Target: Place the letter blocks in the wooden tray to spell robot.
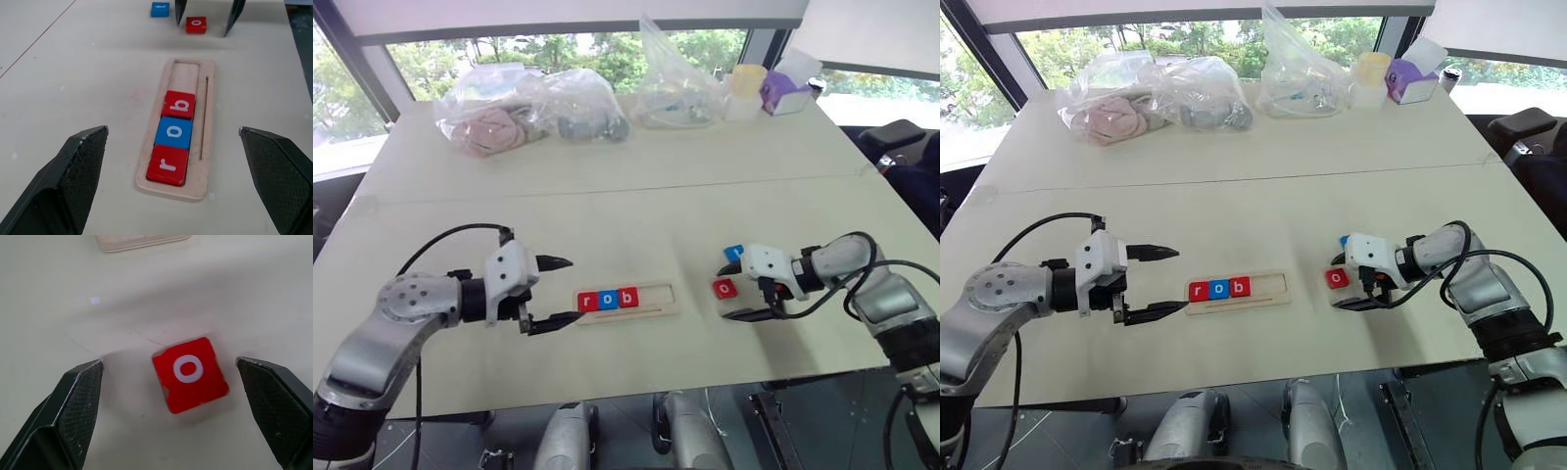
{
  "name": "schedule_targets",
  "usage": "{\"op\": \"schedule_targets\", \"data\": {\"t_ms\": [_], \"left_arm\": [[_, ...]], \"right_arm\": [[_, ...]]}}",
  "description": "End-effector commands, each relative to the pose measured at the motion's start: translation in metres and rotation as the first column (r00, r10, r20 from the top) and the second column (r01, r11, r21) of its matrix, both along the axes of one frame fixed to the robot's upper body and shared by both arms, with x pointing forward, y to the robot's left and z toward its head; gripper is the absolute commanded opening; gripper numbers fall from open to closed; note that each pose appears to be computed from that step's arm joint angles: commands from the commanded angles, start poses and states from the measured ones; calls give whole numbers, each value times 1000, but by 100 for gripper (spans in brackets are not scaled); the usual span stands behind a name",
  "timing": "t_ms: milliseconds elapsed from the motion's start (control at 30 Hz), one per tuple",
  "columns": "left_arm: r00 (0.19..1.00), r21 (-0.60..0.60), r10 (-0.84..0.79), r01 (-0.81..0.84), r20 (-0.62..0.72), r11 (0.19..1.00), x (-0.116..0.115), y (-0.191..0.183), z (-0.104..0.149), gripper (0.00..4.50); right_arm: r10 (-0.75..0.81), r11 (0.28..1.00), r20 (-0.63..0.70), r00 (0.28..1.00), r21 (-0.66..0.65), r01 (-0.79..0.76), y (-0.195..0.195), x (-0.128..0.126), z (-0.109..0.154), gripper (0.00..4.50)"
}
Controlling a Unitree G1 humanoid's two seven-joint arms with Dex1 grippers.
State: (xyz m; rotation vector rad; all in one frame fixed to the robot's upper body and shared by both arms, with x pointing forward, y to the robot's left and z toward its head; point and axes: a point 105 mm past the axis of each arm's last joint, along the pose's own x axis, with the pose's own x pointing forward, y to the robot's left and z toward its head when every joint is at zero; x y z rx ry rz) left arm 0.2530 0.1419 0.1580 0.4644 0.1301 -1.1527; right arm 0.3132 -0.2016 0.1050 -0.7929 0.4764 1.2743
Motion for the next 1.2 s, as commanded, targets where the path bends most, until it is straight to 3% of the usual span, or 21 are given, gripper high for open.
{"op": "schedule_targets", "data": {"t_ms": [33, 133, 167, 233, 400, 667, 833, 1200], "left_arm": [[999, 1, -8, 8, 42, 1000, -2, -3, 12, 450], [999, 1, -7, 7, 40, 1000, -2, -4, 12, 450], [999, 1, -7, 7, 40, 1000, -2, -4, 12, 450], [999, 2, -4, 4, 41, 1000, -2, -4, 13, 450], [999, 1, -2, 2, 41, 1000, -1, -5, 15, 450], [999, 2, 7, -7, 42, 1000, 1, -5, 15, 450], [999, 3, 7, -7, 40, 1000, 0, -5, 15, 450], [1000, 25, 23, -23, 3, 999, -12, 11, -6, 450]], "right_arm": [[0, 999, 29, 1000, -32, 1, -8, 6, 1, 442], [-6, 1000, 23, 1000, -25, 6, -10, 8, 0, 442], [-5, 1000, 20, 1000, -24, 6, -10, 9, 0, 420], [-5, 1000, 16, 1000, -19, 5, -9, 9, 0, 357], [-7, 1000, 4, 1000, 8, 7, -5, 11, 4, 111], [53, 994, 9, 999, 92, -53, 27, 6, 28, 112], [157, 975, 26, 987, 154, -159, 70, -7, 49, 112], [214, 974, 49, 976, 65, -217, 109, -3, 16, 112]]}}
